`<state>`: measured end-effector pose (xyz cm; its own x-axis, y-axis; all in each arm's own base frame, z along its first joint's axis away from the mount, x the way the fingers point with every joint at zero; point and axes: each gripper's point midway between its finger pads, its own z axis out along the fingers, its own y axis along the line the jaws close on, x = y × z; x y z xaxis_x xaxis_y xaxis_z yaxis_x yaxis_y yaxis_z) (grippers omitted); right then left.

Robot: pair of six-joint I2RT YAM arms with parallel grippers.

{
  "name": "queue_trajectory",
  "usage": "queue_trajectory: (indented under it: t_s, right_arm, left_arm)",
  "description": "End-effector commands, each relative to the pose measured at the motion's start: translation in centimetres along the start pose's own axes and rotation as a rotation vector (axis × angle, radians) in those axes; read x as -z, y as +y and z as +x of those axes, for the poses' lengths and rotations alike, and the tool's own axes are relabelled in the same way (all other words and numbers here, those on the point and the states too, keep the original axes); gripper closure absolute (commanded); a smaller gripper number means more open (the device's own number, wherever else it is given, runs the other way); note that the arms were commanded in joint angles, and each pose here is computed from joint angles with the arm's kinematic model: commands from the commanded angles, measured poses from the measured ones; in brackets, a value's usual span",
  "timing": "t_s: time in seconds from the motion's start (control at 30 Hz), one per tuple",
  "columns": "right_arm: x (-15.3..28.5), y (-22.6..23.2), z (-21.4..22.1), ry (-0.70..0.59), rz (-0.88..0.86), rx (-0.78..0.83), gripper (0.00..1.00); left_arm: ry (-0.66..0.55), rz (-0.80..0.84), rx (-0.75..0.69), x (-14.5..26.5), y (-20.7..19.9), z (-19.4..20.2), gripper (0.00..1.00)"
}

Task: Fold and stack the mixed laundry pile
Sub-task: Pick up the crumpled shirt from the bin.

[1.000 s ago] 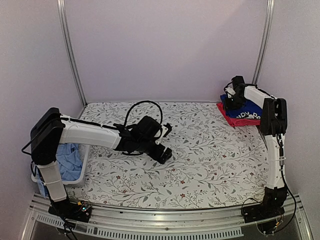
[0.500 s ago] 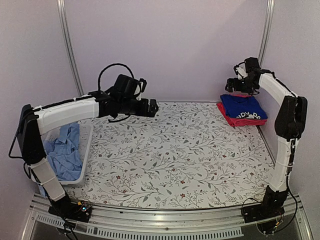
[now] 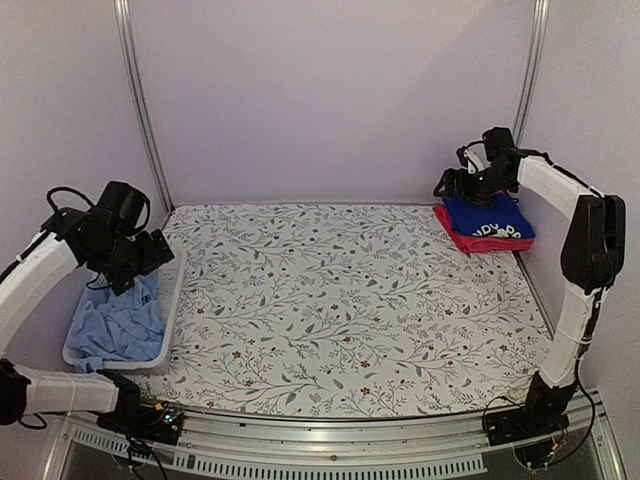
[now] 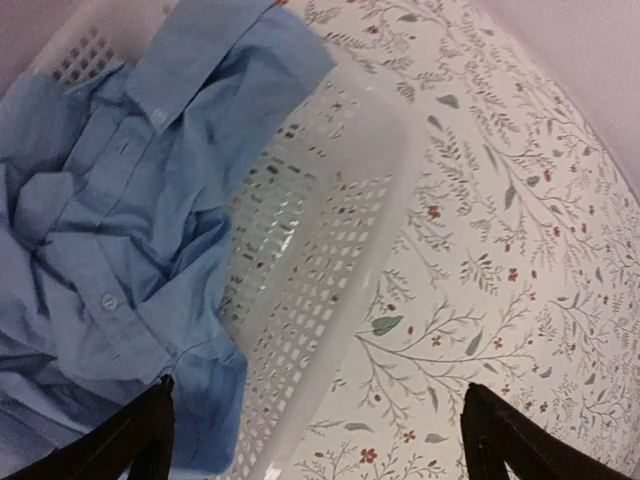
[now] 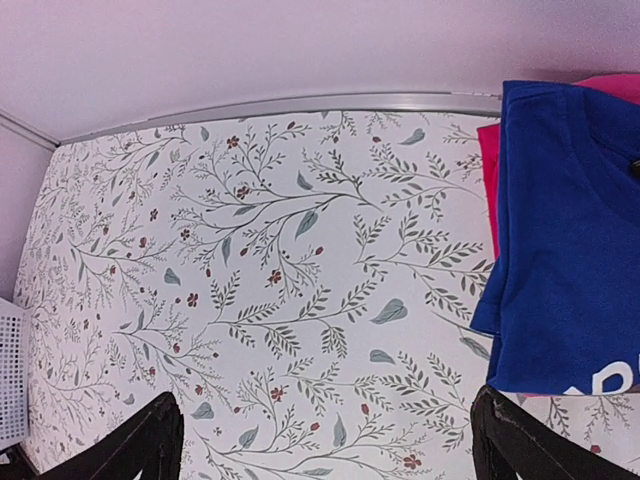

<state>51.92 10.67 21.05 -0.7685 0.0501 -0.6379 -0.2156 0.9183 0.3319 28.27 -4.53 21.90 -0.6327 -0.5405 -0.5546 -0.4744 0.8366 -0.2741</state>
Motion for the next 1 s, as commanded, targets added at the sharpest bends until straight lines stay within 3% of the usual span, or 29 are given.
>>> queue_trajectory:
  t_s: [0.0, 0.1, 0.33, 0.63, 0.8, 0.87, 0.97]
  right_arm:
    - [1.3, 3.9, 0.7, 0.001, -0.090, 0.008, 0.01]
    - [1.3, 4.8, 1.3, 0.015, -0.100, 0.018, 0.01]
    - [1.3, 5.4, 1.8, 0.032, -0.117, 0.021, 0.01]
    - [2.2, 5.0, 2.6, 0.036, -0.081, 0.044, 0.01]
    - [2.5, 4.9, 3.0, 0.038, -0.077, 0.048, 0.01]
    - [2.6, 5.1, 3.0, 0.037, -0.089, 0.050, 0.01]
    - [2.6, 5.6, 3.0, 0.039, -0.119, 0.046, 0.01]
  left_arm:
    - [0.195, -0.300, 0.182, -0.1, 10.1, 7.4, 0.00]
    - [0.231, -0.405, 0.238, -0.6, 13.7, 9.9, 0.00]
    - [0.235, -0.502, 0.238, -3.7, 15.7, 7.8, 0.00]
    - [0.243, -0.454, 0.354, -9.2, 17.9, 4.3, 0.00]
    - [0.314, -0.473, 0.367, -12.9, 19.9, 5.1, 0.00]
    - [0.317, -0.466, 0.347, -14.2, 20.2, 5.2, 0.07]
    - [0.244, -0.406, 0.324, -15.3, 19.7, 3.0, 0.36]
